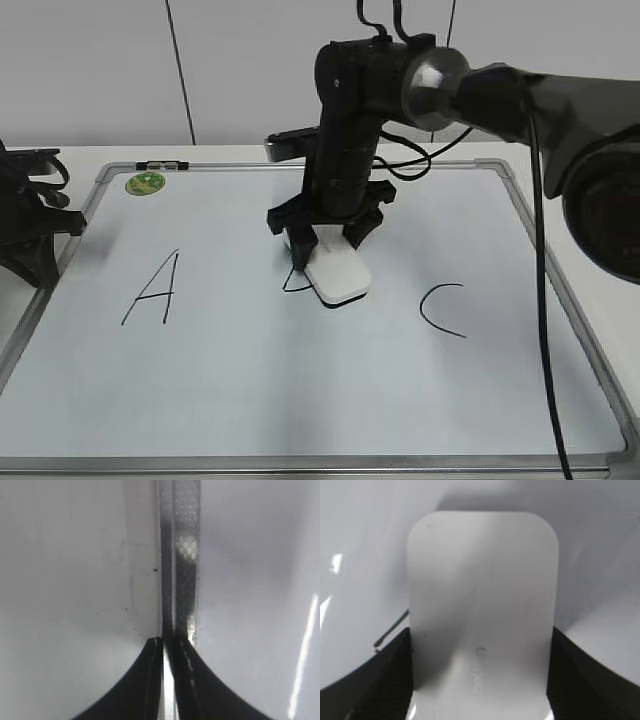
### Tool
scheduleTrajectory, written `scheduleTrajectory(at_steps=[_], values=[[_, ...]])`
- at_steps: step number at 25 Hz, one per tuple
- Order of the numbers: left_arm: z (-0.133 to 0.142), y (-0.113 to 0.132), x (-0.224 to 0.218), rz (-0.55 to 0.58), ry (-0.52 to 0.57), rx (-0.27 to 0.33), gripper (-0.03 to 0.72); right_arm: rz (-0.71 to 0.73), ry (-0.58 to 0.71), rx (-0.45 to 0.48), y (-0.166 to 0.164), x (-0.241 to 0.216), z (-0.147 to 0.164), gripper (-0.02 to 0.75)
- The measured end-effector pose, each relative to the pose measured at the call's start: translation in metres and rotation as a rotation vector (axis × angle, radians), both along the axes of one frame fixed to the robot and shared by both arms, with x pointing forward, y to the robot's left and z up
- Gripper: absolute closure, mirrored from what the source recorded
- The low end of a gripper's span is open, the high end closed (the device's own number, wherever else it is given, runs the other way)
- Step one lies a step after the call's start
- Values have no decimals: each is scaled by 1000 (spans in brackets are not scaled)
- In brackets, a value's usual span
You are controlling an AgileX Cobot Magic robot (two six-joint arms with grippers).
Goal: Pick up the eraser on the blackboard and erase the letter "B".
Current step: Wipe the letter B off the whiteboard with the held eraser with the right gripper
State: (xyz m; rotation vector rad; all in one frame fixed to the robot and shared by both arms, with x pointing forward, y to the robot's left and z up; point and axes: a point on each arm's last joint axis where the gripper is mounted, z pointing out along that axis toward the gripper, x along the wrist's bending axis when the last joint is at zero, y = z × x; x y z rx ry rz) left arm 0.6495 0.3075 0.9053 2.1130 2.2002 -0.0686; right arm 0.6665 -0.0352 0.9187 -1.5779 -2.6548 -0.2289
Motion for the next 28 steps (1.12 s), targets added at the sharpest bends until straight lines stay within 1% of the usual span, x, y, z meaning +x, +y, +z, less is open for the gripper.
scheduleTrajectory(at_steps=[5,13,16,23,28], values=[[0,0,0,0,0,0,633,51,0,16,25,-15,-1,215],[0,0,0,0,0,0,633,98,66,128,68,-46,0,215],[0,0,0,0,0,0,636,99,74,140,70,-48,0,215],[0,1,0,-4,0,7,641,85,70,130,69,-47,0,215],[0,0,0,-8,0,10,660,68,71,131,68,-46,0,215]])
